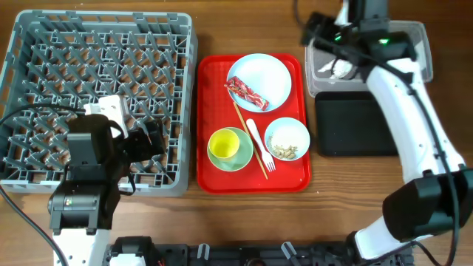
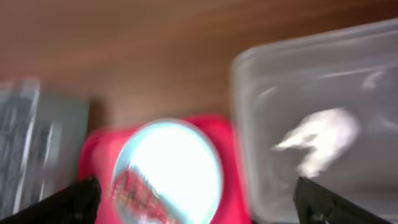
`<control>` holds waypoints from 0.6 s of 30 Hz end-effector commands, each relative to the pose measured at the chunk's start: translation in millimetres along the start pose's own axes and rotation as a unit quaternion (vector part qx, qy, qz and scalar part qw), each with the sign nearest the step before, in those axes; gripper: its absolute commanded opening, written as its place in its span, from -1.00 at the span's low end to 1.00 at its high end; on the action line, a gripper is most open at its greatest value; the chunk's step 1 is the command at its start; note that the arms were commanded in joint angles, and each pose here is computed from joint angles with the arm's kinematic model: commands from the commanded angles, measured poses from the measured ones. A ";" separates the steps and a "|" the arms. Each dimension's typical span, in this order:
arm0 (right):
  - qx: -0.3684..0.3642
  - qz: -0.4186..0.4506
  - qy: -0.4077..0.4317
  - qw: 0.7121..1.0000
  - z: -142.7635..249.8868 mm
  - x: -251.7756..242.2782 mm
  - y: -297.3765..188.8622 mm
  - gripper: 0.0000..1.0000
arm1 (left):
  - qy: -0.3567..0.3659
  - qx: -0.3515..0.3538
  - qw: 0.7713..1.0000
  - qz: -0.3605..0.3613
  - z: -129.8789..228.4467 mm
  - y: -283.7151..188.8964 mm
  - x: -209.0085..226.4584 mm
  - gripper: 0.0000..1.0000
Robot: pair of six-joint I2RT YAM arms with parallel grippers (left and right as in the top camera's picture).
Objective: Sort waste into correct bins and load items into the dishwasher rack
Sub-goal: 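Grasp the red wrapper on the white plate with the right gripper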
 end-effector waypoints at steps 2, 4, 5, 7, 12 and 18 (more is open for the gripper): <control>0.090 -0.072 -0.238 0.964 63.3 61.2 27.3 0.99 | 0.003 -0.009 1.000 -0.001 -6.0 -3.1 -1.4 1.00; 0.128 -0.078 -0.299 0.943 89.1 69.9 44.6 1.00 | 0.003 -0.009 1.000 -0.001 -5.9 -3.1 -1.4 1.00; 0.155 -0.079 -0.320 0.931 106.7 73.3 60.4 0.99 | 0.003 -0.007 1.000 -0.001 -5.0 -3.1 -1.3 1.00; 0.181 -0.074 -0.323 0.926 121.8 71.6 79.1 0.99 | 0.003 -0.004 1.000 -0.002 -3.9 -3.1 -1.1 1.00; 0.231 -0.064 -0.317 0.917 147.4 58.9 113.2 0.95 | 0.003 -0.002 1.000 -0.002 -3.0 -3.1 -1.0 1.00; 0.261 -0.053 -0.326 0.907 164.5 47.4 130.9 0.96 | 0.003 -0.002 1.000 -0.002 -3.0 -3.1 -1.0 1.00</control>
Point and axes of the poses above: each gripper's point midway between its finger pads, its own y axis out along the fingers, its own x axis along the line the jaws close on, z = x × y, the point moved 5 cm from there along -y, back along the fingers, and after that the axes turned 6 degrees about y, right-handed, at the moved point
